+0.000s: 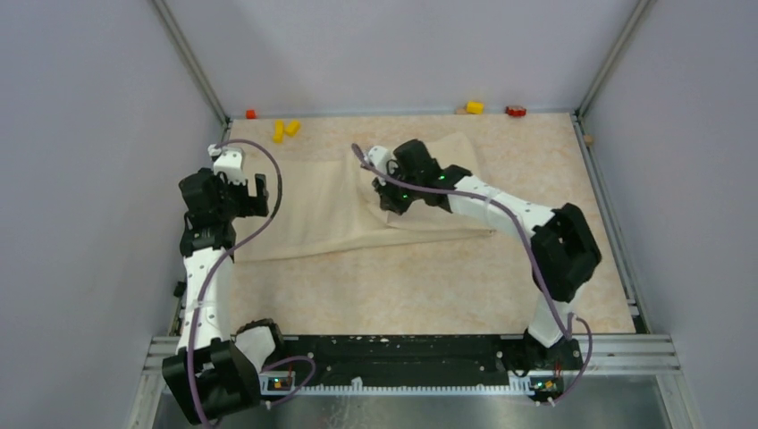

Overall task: Open and lay out the surgical kit
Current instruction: Open the surgical kit at the center of the board.

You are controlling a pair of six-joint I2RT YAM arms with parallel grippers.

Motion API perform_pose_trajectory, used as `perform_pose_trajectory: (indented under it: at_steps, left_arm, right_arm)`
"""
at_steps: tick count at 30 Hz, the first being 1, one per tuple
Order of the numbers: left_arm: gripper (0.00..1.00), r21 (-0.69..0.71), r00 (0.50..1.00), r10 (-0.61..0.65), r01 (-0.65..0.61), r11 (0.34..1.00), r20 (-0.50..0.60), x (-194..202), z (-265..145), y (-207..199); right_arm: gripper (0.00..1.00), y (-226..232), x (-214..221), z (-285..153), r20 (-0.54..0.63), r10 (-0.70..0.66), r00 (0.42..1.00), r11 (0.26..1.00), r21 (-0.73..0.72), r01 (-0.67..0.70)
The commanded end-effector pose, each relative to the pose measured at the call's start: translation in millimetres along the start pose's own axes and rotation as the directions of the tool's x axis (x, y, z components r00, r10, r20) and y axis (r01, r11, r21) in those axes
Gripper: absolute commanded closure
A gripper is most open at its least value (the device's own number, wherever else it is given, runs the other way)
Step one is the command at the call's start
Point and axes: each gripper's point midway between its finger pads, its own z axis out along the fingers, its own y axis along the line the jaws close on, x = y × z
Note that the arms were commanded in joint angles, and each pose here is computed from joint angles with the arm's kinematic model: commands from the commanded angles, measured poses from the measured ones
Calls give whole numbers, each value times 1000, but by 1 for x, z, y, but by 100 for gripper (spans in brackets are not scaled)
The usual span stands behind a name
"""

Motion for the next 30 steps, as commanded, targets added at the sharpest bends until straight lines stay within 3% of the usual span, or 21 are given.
perform_pose_trajectory:
  at_steps: [1, 7, 9, 14, 16, 19, 22, 25, 27, 30]
  left_arm:
    - [1, 40, 996, 15, -18, 999, 85, -37, 5, 0]
    - [1, 110, 995, -3, -9, 994, 103, -48, 11, -9]
    - [1, 121, 994, -5, -8, 993, 106, -49, 12, -10]
    - [1, 130, 995, 5, -17, 991, 97, -44, 15, -12]
    - [1, 128, 996, 11, -23, 991, 91, -40, 17, -12]
    - [1, 129, 996, 19, -29, 991, 83, -34, 20, -12]
    - [1, 135, 997, 24, -33, 990, 70, -28, 23, -12]
    - [1, 141, 998, 34, -41, 989, 51, -20, 28, -12]
    - [1, 142, 999, 41, -45, 989, 29, -11, 34, -12]
    - [1, 156, 999, 44, -41, 987, -12, 7, 46, -11]
  right_arm:
    - [100, -63, -40, -94, 213, 34, 977, 980, 182, -74]
    - [100, -165, 24, -222, 361, 155, 920, 844, 436, -313]
    - [100, -195, 68, -268, 395, 191, 899, 759, 521, -390]
    - [100, -241, 207, -378, 435, 309, 846, 454, 714, -533]
    - [90, -246, 263, -410, 419, 366, 831, 329, 778, -536]
    - [70, -252, 326, -436, 359, 447, 819, 204, 851, -484]
    - [59, -258, 367, -446, 307, 507, 805, 163, 883, -439]
    - [46, -264, 377, -449, 256, 507, 823, 173, 905, -388]
    - [42, -266, 365, -445, 261, 482, 837, 217, 889, -402]
    - [41, -265, 336, -422, 279, 437, 855, 345, 826, -445]
